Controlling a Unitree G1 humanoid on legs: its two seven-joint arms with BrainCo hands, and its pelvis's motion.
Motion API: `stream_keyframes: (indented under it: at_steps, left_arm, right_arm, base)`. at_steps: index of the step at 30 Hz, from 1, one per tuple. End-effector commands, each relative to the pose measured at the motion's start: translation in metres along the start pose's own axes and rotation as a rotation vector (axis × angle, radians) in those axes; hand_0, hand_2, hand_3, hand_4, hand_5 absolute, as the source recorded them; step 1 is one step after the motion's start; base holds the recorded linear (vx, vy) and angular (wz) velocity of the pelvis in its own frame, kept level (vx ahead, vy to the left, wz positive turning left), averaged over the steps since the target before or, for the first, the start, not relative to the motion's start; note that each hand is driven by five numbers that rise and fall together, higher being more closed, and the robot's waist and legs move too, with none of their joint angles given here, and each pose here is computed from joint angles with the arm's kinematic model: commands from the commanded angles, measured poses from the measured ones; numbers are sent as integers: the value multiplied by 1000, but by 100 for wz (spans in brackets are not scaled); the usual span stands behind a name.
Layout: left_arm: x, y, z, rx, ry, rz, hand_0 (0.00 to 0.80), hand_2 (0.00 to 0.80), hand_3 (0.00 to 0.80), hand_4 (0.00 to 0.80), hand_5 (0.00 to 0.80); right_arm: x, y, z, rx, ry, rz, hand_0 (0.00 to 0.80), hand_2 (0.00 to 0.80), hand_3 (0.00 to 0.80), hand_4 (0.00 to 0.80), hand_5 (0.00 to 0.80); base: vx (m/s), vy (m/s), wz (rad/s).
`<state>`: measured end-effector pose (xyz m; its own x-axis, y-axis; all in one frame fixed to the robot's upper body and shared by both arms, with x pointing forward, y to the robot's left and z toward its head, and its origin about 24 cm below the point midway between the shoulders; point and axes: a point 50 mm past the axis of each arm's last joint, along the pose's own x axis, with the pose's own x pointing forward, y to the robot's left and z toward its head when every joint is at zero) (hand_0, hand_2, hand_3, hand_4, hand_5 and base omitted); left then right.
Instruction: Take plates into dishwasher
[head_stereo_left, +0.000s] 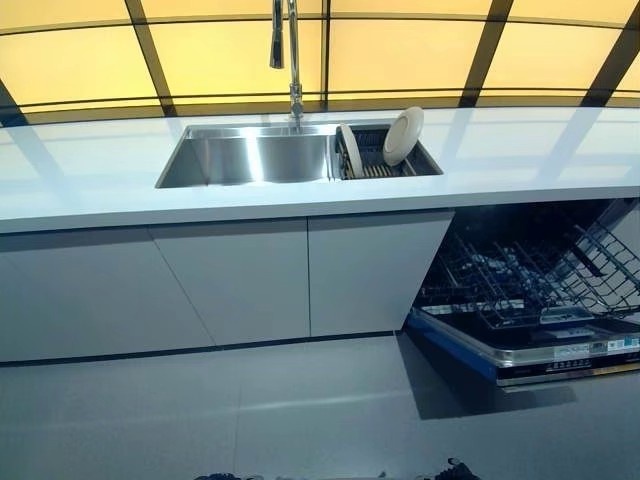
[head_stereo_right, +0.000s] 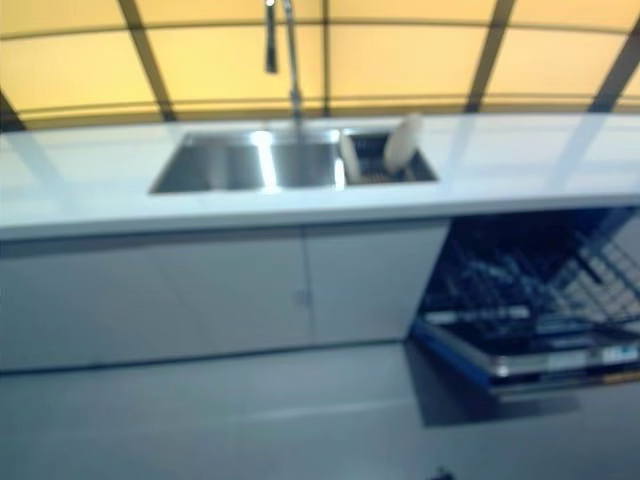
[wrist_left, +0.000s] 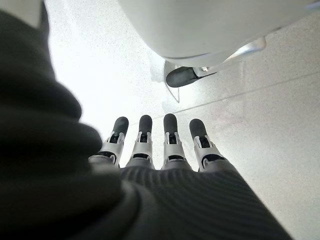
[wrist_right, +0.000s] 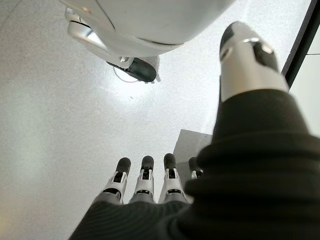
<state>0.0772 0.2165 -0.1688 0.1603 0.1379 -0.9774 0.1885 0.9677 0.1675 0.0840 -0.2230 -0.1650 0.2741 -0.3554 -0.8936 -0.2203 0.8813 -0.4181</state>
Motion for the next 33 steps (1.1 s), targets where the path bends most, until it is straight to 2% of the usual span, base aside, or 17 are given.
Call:
stream_keyframes:
  at_steps: [1, 5, 9, 27, 33]
  left_arm:
    - [0, -4, 18, -54, -42, -14, 0, 0, 0, 0, 0]
    - [0, -8, 19, -115, -44, -60, 0, 0, 0, 0, 0]
    - [0, -6, 21, -131, -59, -35, 0, 0, 0, 0, 0]
    - [-1, -1, 34, -117, -103, -16, 0, 0, 0, 0, 0]
    - [-1, 3, 30, -216, -79, 3, 0, 0, 0, 0, 0]
  right_arm:
    - [2, -10, 14, -45, -26, -52, 0, 0, 0, 0, 0]
    - [2, -10, 14, -56, -28, -44, 0, 0, 0, 0, 0]
    - [3, -10, 17, -48, -33, -29, 0, 0, 0, 0, 0]
    - [5, -23, 19, -57, -16, -47, 0, 0, 0, 0, 0]
    - [6, -27, 17, -112, -15, -27, 0, 0, 0, 0, 0]
  base:
    - [0, 0, 0]
    - [6, -31, 0]
    - [10, -61, 5]
    - [49, -78, 2]
    - [89, -32, -3]
